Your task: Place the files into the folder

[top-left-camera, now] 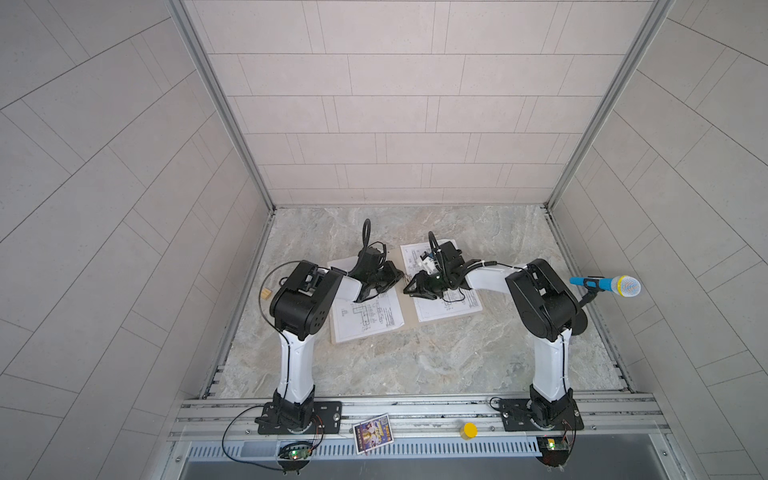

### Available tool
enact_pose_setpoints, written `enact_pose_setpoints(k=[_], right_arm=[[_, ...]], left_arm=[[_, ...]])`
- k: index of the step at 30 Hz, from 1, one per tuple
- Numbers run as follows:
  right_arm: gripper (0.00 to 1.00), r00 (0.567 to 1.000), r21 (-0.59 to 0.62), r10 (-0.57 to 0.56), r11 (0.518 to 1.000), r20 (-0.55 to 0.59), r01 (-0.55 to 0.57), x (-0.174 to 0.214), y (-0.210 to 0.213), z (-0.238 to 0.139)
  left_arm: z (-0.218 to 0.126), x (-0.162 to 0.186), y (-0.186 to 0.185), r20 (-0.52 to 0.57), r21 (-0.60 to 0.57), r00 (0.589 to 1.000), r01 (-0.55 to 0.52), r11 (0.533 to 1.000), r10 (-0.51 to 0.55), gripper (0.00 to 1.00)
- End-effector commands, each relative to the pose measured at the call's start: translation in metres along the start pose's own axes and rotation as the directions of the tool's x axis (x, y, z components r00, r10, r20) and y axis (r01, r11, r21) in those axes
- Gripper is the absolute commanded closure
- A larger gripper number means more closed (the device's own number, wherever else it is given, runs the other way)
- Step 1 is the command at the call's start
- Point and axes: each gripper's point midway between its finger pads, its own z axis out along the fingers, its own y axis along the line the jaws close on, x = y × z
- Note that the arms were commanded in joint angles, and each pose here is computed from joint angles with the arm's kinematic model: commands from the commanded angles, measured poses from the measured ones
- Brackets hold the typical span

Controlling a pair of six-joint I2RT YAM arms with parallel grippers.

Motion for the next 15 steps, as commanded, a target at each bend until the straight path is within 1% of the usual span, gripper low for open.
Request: enact_pose_setpoints(k=[1, 15], right_arm=[[0.57, 0.994, 0.175, 0.110, 0.979, -0.019, -0.105, 0.0204, -0.0478, -0.0025], [0.55, 0.996, 0.182, 0.092, 0.979, 0.014, -0.093, 0.0142, -0.0434, -0.0090]], left_arm=[[0.0029, 0.0129, 0.0277, -0.031, -0.076, 0.999, 0.027, 0.997, -0.029, 0.91], [0.0037, 0.0120, 0.0265, -0.031, -0.073, 0.999, 0.027, 0.997, -0.029, 0.91]])
